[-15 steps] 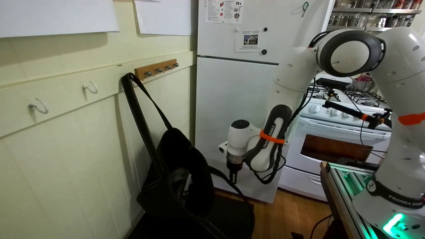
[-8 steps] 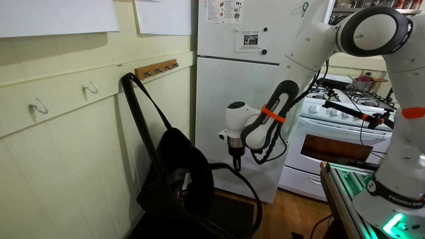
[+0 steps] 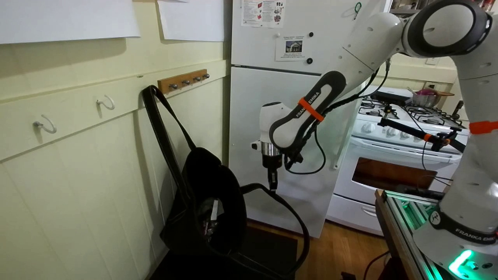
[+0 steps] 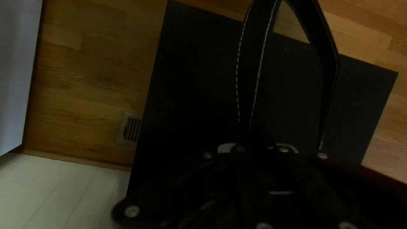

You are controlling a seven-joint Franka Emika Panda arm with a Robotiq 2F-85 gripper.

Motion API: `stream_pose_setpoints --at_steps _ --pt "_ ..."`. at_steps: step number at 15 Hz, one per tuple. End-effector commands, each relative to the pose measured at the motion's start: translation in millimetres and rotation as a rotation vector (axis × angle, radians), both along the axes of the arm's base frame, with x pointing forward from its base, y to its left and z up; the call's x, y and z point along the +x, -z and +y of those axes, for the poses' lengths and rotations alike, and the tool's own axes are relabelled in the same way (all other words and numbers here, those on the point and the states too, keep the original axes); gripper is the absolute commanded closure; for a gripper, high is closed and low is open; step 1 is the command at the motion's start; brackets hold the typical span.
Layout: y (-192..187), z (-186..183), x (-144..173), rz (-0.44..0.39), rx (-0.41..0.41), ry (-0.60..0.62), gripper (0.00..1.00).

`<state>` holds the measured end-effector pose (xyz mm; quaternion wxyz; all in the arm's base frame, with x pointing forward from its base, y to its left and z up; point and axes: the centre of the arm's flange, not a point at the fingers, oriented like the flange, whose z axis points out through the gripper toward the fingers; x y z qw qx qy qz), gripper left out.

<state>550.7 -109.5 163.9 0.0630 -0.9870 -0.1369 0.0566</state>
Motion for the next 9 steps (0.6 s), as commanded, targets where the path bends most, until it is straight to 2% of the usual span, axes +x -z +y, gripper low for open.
stream_pose_setpoints --at_steps 1,6,8,9 --pt "14 -3 8 0.086 0.025 -0.012 0.97" --pt "62 -10 7 0.150 -0.020 0.001 0.97" --pt "76 -11 4 0.171 -0.024 -0.002 0.61" --pt "79 -9 3 0.187 -0.009 -0.014 0.56"
